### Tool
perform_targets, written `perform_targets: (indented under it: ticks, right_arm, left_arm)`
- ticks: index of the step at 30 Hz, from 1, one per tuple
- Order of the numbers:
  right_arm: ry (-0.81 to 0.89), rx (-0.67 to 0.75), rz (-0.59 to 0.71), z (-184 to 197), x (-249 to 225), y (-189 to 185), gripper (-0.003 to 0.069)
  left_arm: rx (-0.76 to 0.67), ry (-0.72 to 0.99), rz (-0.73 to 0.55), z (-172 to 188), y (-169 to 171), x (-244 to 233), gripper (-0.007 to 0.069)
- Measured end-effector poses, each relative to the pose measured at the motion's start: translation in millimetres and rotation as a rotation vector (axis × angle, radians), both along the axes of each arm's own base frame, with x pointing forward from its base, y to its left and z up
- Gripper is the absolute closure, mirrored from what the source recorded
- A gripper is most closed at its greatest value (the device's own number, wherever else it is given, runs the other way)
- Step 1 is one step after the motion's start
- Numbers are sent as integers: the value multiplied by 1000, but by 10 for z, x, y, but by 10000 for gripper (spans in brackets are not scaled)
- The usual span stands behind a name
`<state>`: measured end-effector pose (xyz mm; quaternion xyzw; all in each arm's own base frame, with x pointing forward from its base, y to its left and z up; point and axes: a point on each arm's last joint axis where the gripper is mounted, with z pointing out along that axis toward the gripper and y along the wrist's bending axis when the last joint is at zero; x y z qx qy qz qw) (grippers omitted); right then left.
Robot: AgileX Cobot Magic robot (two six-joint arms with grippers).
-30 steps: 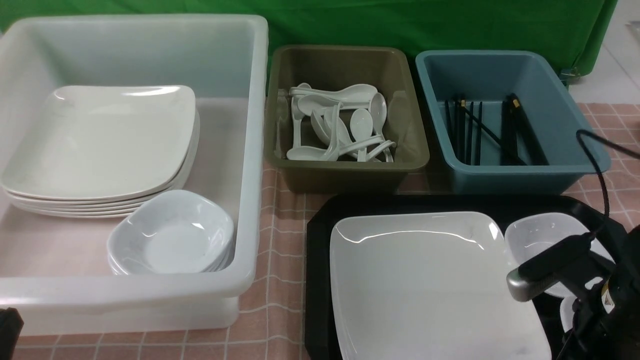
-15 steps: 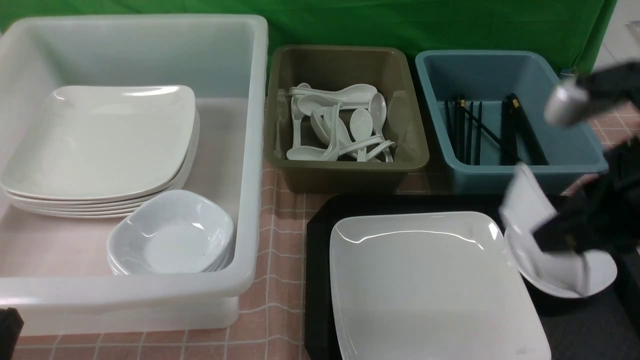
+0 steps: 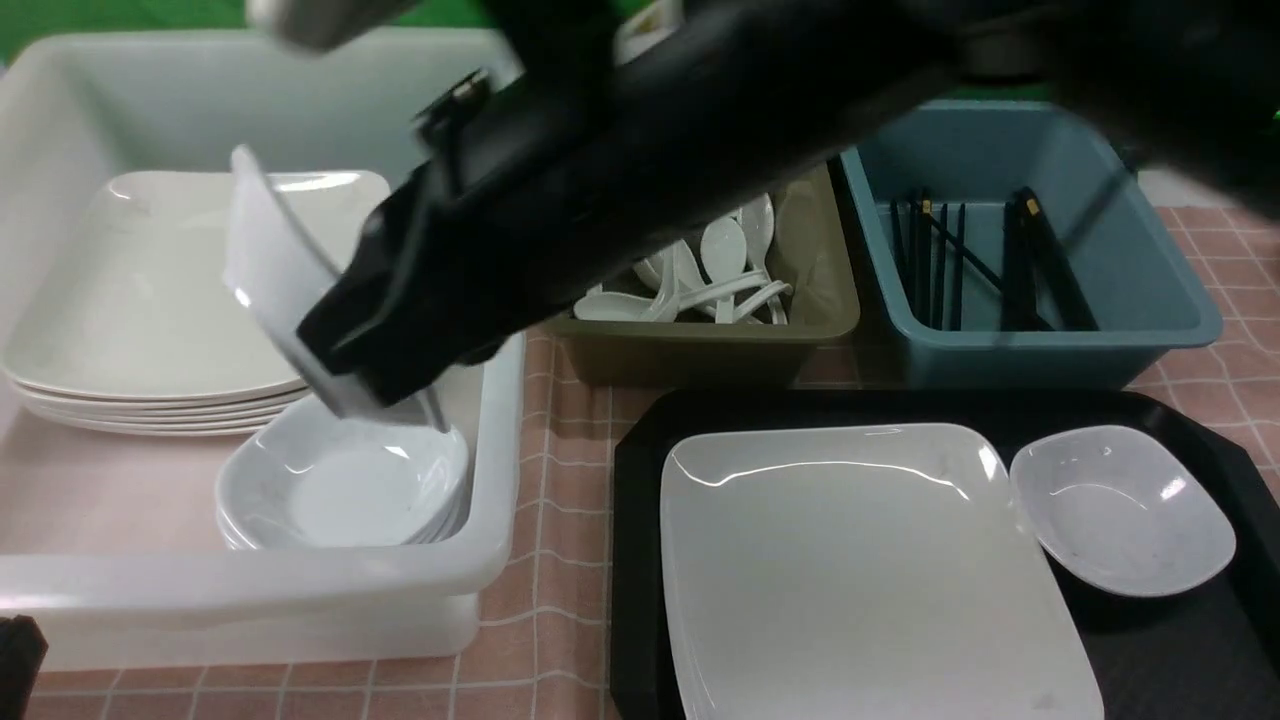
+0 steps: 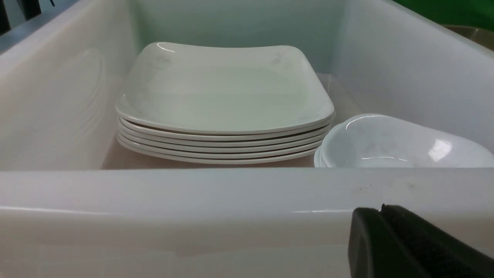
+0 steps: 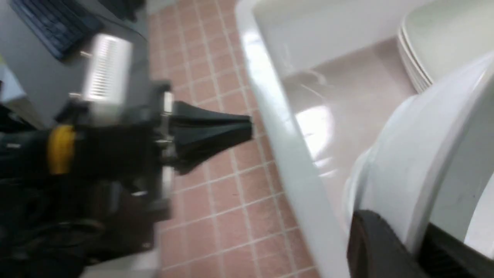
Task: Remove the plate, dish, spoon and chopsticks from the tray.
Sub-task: Use the right arm to put the small plate into the large storage box on the left
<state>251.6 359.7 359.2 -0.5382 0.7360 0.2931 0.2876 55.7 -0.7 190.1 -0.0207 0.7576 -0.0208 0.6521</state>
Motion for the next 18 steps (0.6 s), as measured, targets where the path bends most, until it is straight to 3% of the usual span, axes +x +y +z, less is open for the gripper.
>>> perform_targets:
  ticks: [7, 13, 15, 18]
  right_arm:
    - [-140, -258, -5, -813, 213, 542, 577]
    - [-148, -270, 7, -1028, 217, 678, 566]
    - [-141, -271, 2, -1032, 215, 679, 543]
    - [-118, -279, -20, -1037, 213, 670, 425]
  left_arm:
    - [0, 0, 0, 0, 0, 0, 621]
    - [1, 0, 0, 0, 0, 0, 621]
    - [1, 0, 0, 0, 0, 0, 621]
    - [1, 0, 0, 0, 0, 0, 621]
